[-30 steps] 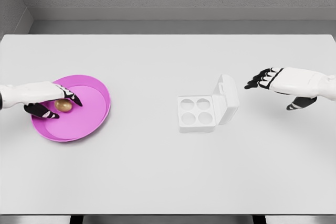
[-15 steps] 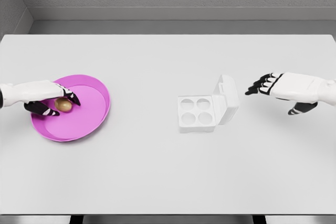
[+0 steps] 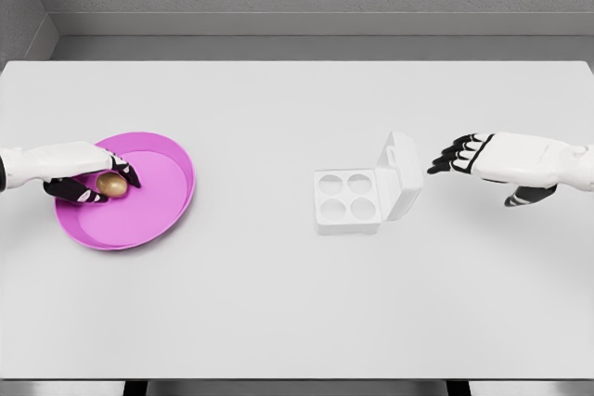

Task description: Pack egg into the box and close the box lid

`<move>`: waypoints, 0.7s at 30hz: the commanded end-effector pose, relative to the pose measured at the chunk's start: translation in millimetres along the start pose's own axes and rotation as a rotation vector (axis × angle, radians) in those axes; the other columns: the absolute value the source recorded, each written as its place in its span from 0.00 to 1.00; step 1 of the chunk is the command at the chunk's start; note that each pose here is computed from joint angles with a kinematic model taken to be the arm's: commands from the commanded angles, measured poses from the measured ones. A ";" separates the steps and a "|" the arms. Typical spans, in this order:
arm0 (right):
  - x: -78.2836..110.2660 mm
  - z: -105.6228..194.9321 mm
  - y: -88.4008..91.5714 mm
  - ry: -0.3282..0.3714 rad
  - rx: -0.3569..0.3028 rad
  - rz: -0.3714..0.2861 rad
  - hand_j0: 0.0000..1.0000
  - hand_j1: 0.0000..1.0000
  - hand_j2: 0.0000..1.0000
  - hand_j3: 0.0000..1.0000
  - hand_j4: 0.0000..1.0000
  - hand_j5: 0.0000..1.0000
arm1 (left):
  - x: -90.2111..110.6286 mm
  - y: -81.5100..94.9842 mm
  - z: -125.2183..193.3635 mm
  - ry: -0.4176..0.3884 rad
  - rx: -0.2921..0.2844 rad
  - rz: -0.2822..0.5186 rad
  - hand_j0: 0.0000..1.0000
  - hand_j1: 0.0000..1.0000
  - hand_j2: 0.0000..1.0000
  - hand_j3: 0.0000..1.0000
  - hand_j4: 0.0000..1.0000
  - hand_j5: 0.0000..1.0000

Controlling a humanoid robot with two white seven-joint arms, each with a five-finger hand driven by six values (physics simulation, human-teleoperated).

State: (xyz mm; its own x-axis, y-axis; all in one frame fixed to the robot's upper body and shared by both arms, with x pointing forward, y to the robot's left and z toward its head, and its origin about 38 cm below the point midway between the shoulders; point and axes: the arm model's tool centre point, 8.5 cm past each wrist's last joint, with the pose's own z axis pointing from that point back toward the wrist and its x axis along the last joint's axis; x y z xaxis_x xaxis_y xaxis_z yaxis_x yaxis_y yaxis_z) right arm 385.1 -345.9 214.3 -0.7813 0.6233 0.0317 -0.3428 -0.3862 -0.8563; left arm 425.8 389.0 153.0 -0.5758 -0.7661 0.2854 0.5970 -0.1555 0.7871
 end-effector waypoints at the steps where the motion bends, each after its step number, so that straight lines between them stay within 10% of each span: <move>1: 0.0 0.3 -0.7 0.000 -0.004 -0.004 1.00 1.00 1.00 1.00 1.00 1.00 | -0.2 -3.4 -0.6 0.003 -0.025 -0.021 0.60 0.60 0.60 0.60 0.60 0.60; 10: 0.5 0.1 -0.3 -0.001 -0.003 -0.004 1.00 1.00 1.00 1.00 1.00 1.00 | 2.6 -7.0 -4.0 -0.005 -0.042 -0.027 0.35 0.35 0.35 0.35 0.35 0.35; 21: 0.4 0.0 -1.4 -0.001 -0.006 -0.003 1.00 1.00 1.00 1.00 1.00 1.00 | 21.8 16.1 -8.4 -0.054 -0.008 -0.087 0.32 0.32 0.32 0.32 0.32 0.32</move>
State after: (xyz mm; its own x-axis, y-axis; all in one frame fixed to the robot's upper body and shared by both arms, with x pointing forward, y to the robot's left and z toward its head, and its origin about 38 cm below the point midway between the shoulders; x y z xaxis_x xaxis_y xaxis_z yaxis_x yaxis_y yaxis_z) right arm 385.5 -343.9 214.8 -0.7837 0.6203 0.0320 -0.3387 -0.3835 -0.8592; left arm 430.5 370.1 168.7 -0.6452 -0.7265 0.2365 0.5475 -0.2237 0.8064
